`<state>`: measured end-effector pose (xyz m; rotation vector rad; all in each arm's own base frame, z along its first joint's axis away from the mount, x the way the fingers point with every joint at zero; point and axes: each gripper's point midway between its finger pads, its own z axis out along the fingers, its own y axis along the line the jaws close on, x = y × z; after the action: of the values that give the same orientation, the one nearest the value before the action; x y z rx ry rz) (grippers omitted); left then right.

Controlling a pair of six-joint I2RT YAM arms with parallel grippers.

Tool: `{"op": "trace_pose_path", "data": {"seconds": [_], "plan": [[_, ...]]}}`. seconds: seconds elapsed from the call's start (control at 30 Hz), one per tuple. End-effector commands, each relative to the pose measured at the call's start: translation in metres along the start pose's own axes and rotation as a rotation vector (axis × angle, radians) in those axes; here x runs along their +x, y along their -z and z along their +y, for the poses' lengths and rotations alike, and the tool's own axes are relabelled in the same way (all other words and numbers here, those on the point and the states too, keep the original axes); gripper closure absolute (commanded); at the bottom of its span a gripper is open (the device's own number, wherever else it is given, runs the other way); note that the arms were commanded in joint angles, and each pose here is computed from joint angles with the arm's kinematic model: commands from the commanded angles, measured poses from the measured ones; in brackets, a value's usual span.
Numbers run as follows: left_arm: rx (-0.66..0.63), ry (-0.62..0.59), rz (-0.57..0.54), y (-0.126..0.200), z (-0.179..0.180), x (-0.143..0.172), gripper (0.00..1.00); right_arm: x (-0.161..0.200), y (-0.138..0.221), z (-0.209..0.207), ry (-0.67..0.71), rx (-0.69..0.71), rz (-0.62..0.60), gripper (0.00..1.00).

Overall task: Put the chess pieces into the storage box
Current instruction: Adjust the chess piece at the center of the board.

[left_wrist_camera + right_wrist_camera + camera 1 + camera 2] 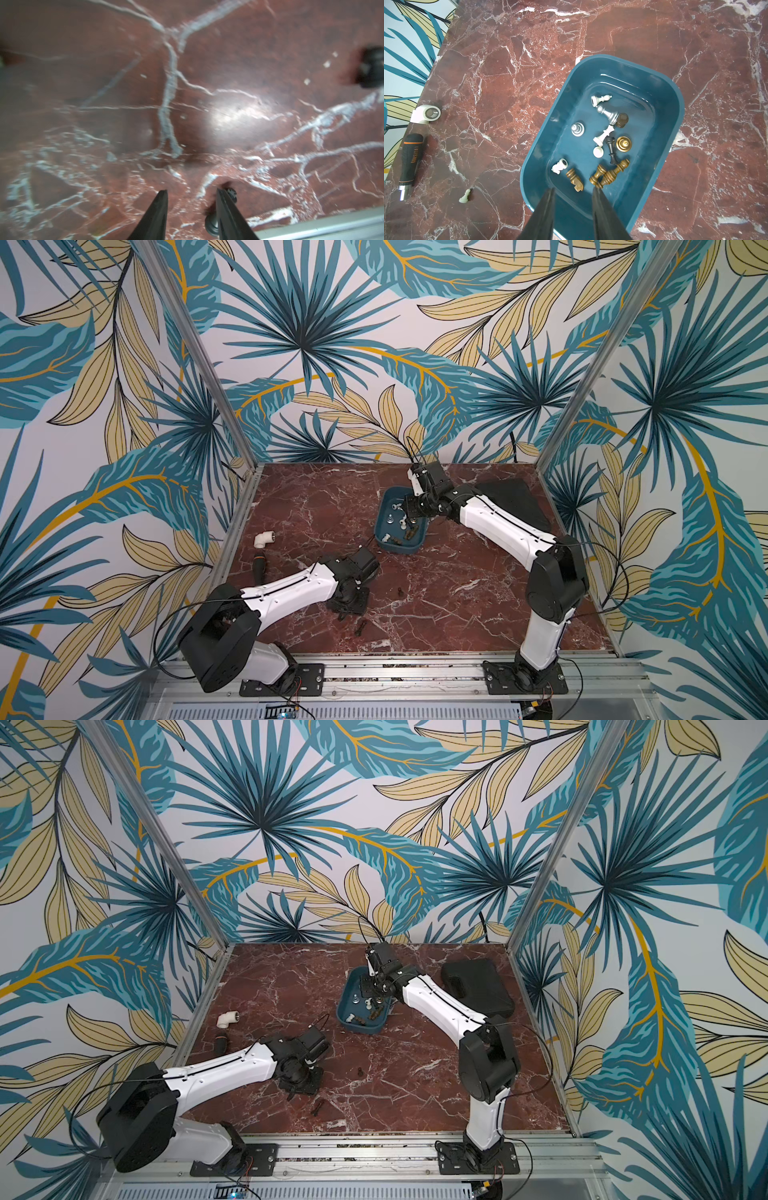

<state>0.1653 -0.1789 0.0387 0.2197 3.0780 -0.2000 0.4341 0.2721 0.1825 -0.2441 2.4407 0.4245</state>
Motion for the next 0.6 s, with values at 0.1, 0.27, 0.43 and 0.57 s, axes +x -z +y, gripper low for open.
{"op": "trace_pose_path", "data": {"seconds": [0.1, 0.27, 0.43, 0.57], "plan": [[0.138, -0.11, 0.013, -0.006, -0.041, 0.013, 0.57, -0.006, 0.013, 0.004, -0.005, -0.02, -0.028, 0.65], [0.182, -0.19, 0.04, -0.014, -0.065, 0.02, 0.56, -0.007, 0.019, -0.001, 0.008, 0.011, -0.036, 0.65], [0.161, -0.246, 0.088, -0.023, -0.075, 0.03, 0.56, -0.008, 0.033, -0.016, 0.029, 0.086, -0.057, 0.66], [0.137, -0.281, 0.047, -0.016, -0.076, 0.023, 0.56, 0.0, 0.043, -0.033, 0.037, 0.165, -0.05, 0.68]]}}
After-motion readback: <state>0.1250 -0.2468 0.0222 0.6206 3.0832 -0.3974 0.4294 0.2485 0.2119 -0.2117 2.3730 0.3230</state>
